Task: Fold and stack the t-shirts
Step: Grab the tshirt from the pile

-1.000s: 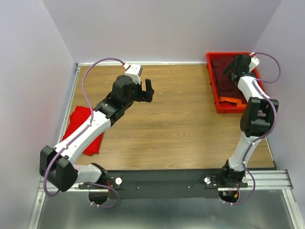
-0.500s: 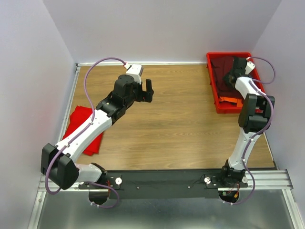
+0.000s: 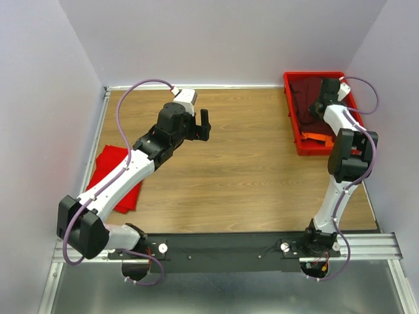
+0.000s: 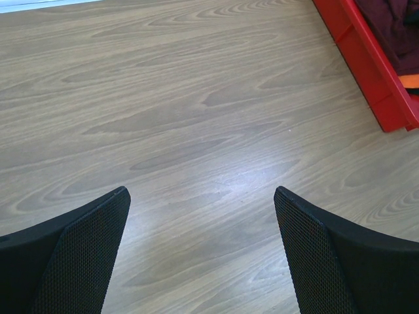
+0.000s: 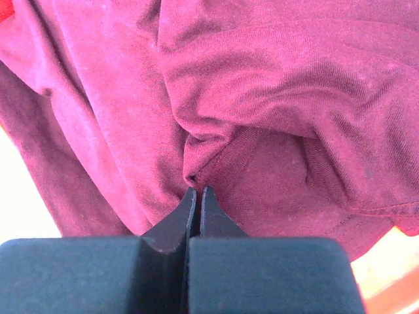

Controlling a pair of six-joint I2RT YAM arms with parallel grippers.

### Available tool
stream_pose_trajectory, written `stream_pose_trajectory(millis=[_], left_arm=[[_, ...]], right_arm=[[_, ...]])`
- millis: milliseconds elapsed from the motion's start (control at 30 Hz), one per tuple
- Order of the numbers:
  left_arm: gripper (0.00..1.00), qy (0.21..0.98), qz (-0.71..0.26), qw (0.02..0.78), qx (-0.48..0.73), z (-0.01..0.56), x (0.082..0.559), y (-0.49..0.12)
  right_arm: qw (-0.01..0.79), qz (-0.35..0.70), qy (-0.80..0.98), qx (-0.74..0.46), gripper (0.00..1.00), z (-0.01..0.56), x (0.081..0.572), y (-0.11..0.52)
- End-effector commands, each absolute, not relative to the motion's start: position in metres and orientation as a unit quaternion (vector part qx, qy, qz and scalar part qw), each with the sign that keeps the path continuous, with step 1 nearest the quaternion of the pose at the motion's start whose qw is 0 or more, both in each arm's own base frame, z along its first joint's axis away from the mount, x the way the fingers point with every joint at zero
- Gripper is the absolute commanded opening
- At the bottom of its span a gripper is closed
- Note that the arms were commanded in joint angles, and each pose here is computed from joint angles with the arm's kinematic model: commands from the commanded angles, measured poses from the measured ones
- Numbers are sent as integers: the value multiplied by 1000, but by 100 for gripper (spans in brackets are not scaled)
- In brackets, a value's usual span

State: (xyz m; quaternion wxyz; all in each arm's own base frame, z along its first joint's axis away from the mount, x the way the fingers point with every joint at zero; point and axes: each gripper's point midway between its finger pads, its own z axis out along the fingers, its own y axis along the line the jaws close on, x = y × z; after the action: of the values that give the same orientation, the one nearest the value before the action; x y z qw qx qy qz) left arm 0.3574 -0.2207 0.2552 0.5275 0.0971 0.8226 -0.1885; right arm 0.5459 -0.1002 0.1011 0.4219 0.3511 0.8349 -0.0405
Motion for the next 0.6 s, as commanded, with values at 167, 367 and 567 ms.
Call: stream_pose_trajectory(millis=[167,367,567], left_arm=[[98,825,-182,528,84,256,368,-217],[98,833,-190,512,82,245,372,-218],[98,837,-205,501,83,240,374,-221]], right_arm=[[494,-23,802,335,1,195,548,-100],[557,0,772,306,0,277,542,-94],[643,76,726,231,0,394,520,-61]])
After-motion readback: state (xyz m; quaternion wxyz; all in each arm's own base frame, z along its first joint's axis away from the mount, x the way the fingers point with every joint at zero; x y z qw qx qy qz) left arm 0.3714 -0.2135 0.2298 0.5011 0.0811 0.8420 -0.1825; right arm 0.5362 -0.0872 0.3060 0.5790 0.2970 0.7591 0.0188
